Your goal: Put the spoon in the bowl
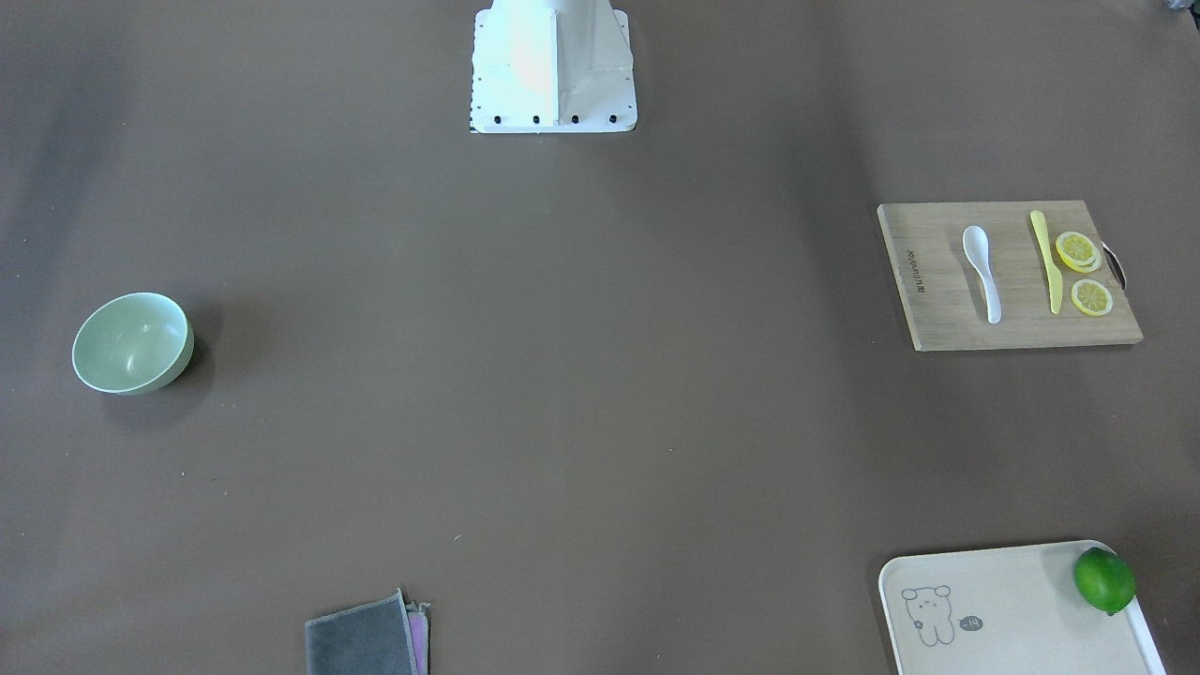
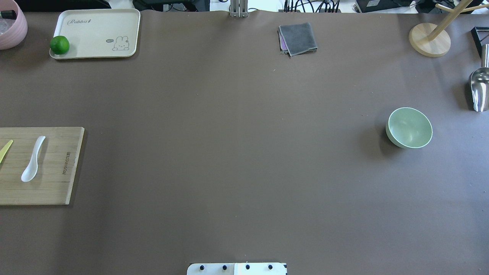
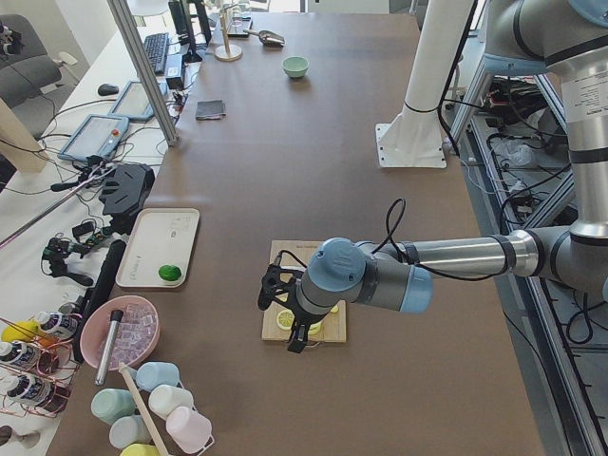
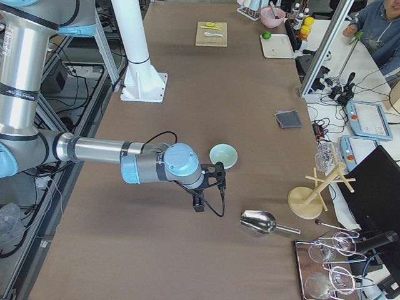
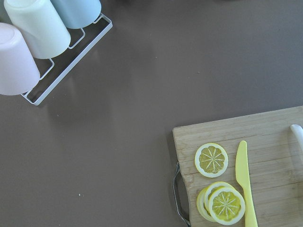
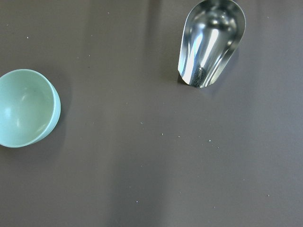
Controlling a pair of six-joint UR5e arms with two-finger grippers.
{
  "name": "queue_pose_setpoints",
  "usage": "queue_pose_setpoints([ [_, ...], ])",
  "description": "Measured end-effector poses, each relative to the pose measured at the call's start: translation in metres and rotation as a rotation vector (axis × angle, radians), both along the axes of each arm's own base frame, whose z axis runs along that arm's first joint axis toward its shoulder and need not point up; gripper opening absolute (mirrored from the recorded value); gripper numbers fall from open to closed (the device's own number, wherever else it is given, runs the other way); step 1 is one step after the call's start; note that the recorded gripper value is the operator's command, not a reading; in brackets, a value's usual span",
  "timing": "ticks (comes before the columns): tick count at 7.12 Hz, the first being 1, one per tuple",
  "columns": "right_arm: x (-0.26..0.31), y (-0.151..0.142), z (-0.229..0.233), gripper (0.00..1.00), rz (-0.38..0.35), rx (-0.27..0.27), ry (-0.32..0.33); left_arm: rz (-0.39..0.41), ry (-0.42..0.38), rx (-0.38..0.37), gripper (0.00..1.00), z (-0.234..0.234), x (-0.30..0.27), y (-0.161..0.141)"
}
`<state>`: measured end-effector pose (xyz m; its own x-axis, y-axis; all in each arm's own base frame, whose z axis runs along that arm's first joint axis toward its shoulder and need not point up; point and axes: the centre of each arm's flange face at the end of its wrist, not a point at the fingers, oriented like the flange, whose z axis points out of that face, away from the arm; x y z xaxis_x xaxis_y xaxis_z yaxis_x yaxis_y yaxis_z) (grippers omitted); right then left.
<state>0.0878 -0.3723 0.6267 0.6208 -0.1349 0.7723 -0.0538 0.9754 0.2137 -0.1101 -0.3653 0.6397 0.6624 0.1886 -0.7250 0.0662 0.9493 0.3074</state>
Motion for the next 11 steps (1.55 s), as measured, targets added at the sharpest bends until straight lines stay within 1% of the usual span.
queue_pose_setpoints([
  [3,-0.002,-0.001,-0.001,0.99,-0.002,0.008,-0.016,0.008,0.022,0.017,0.98,-0.003,0.002,0.001],
  [4,-0.006,-0.002,-0.002,0.98,-0.011,0.007,-0.026,0.012,0.025,0.023,0.98,-0.007,0.004,-0.003],
  [5,-0.017,-0.009,-0.005,0.98,-0.027,-0.006,-0.034,0.017,0.035,0.009,0.98,-0.008,0.010,-0.006],
  [6,-0.036,-0.023,-0.014,0.98,-0.037,-0.038,-0.040,0.010,0.050,-0.028,0.98,-0.010,0.019,-0.011],
  [7,-0.064,-0.047,-0.026,0.98,-0.053,-0.070,-0.043,0.005,0.062,-0.069,0.98,-0.014,0.033,-0.020],
  [8,-0.096,-0.076,-0.031,0.98,-0.084,-0.087,-0.033,0.014,0.063,-0.090,0.98,-0.018,0.046,-0.029],
  [10,-0.164,-0.129,-0.018,0.97,-0.152,-0.077,-0.004,0.029,0.050,-0.092,0.98,-0.021,0.057,-0.040],
  [11,-0.201,-0.144,-0.012,0.92,-0.162,-0.071,0.006,0.032,0.020,-0.072,0.98,-0.021,0.061,-0.043],
])
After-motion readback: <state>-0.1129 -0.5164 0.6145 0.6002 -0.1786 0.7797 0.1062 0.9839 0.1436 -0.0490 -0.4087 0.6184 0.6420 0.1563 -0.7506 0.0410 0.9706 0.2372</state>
